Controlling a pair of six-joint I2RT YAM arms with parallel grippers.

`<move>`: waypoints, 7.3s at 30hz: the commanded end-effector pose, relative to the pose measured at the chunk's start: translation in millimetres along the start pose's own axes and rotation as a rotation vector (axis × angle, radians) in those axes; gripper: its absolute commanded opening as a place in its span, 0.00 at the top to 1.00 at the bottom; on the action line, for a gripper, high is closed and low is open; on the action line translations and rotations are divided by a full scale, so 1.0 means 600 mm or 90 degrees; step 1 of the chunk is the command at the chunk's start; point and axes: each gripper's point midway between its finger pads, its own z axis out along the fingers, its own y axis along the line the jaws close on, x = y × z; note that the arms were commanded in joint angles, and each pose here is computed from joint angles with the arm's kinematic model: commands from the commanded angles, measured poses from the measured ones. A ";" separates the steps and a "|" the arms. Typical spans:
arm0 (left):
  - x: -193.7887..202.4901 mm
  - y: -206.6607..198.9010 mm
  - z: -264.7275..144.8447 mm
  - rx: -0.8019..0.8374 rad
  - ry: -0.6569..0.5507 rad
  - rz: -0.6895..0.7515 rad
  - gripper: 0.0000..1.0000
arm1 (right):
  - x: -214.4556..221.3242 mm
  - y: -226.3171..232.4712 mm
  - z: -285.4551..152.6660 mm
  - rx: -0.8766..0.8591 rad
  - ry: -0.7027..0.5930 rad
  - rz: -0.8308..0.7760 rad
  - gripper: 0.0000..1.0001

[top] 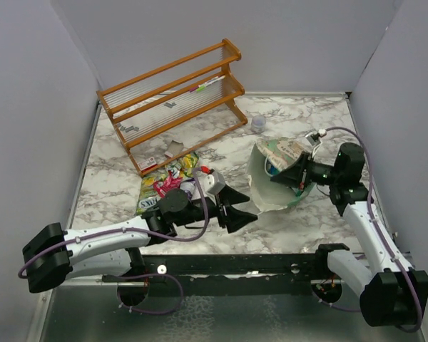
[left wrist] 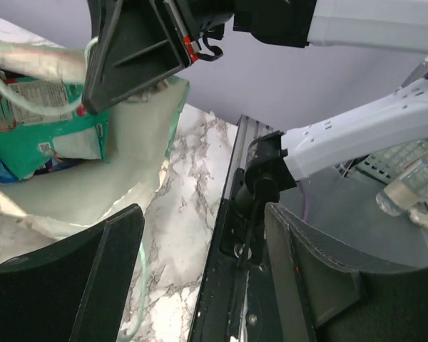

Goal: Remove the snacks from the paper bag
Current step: Take out the snack from the paper bag, then place the snack at the center of the board, then take out the snack from the paper bag.

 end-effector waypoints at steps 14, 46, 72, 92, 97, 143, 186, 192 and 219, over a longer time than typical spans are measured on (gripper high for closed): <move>0.060 0.032 0.123 -0.120 -0.026 0.130 0.38 | -0.024 0.077 -0.016 -0.027 -0.022 -0.069 0.98; 0.169 0.207 0.253 -0.269 -0.051 0.259 0.68 | -0.111 0.129 -0.017 -0.035 -0.076 -0.159 0.98; 0.223 0.374 0.317 -0.401 0.025 0.361 0.12 | -0.116 0.155 -0.024 -0.047 -0.076 -0.172 0.98; 0.103 0.254 0.236 -0.352 0.040 0.343 1.00 | -0.129 0.114 -0.026 0.049 -0.118 -0.176 0.98; 0.106 0.183 0.198 -0.244 0.094 0.284 1.00 | -0.148 0.095 -0.031 0.102 -0.152 -0.189 0.98; 0.053 0.397 -0.273 -0.936 0.241 0.149 0.58 | -0.163 0.046 -0.036 0.182 -0.164 -0.214 0.98; 0.114 0.158 0.168 -0.416 0.164 0.238 0.87 | -0.126 0.160 -0.024 -0.028 -0.119 -0.278 0.98; 0.168 0.186 0.183 -0.440 0.201 0.248 0.95 | -0.125 0.160 -0.024 -0.031 -0.123 -0.273 0.98; 0.236 0.357 0.161 -0.645 0.329 0.343 0.46 | -0.124 0.159 -0.025 -0.026 -0.126 -0.278 0.98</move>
